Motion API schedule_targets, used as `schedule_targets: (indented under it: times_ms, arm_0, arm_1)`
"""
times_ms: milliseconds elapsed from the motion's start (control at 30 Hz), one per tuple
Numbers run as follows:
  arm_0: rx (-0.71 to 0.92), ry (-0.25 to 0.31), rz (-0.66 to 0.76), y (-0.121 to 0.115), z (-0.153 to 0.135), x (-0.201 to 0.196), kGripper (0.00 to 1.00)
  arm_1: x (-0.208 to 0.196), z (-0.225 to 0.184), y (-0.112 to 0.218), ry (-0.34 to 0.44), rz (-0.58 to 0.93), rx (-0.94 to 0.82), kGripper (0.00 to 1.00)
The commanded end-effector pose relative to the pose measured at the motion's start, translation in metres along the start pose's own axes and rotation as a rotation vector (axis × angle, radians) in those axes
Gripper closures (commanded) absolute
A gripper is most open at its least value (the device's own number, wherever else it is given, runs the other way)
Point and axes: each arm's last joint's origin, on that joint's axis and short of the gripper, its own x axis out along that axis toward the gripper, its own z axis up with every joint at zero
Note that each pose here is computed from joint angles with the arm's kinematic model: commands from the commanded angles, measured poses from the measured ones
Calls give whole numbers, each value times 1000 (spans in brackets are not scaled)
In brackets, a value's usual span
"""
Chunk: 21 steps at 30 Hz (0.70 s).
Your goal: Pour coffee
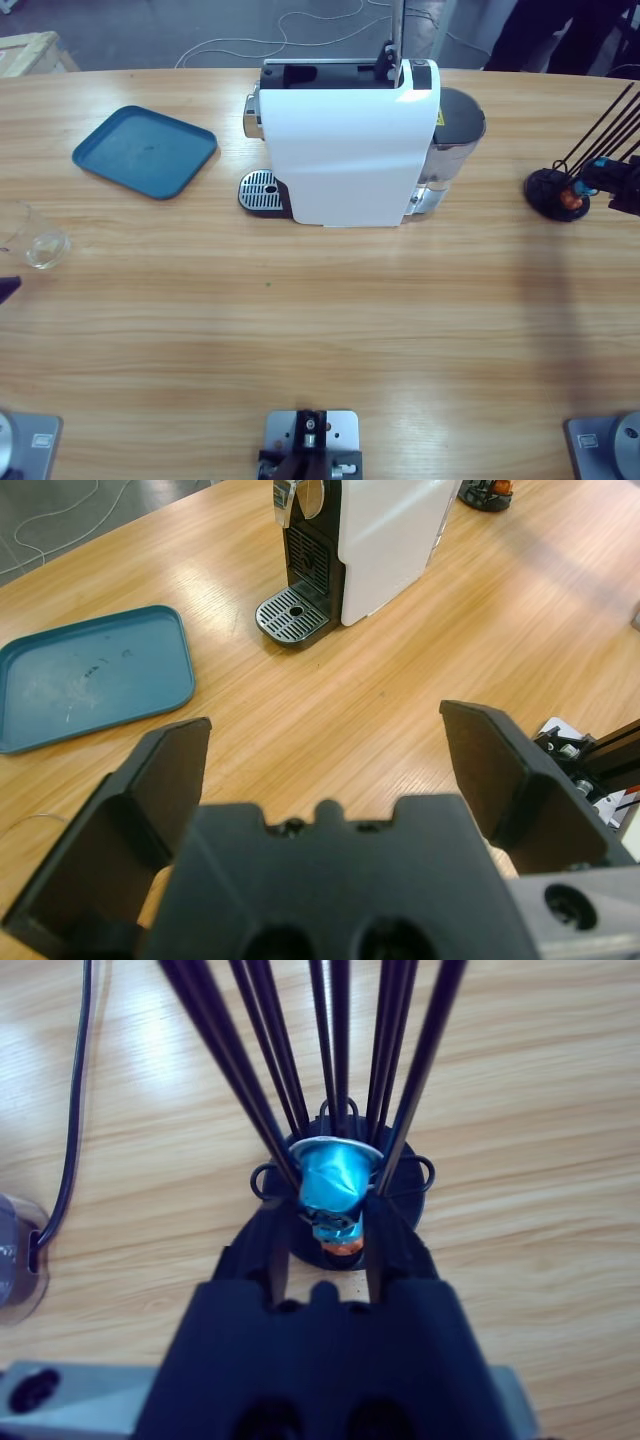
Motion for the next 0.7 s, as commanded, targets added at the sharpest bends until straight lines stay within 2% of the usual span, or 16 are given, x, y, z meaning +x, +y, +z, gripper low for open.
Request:
schedule_targets:
  times_ms: [33, 100, 467, 567, 700]
  arm_0:
    - [-8, 40, 12, 1, -10, 8, 0]
    - [-8, 40, 12, 1, -10, 8, 0]
    - [-8, 40, 11, 1, -10, 8, 0]
    - [-8, 40, 11, 1, -10, 8, 0]
    - [-8, 40, 11, 1, -10, 8, 0]
  arm_1:
    - [3, -7, -5, 26, -3, -16, 957]
    - [2, -7, -5, 19, 4, -20, 1000]
    - [-18, 7, -5, -58, 16, -19, 1000]
    - [-29, 9, -7, -56, 10, -23, 1000]
    - [-52, 35, -5, -111, -7, -51, 1000]
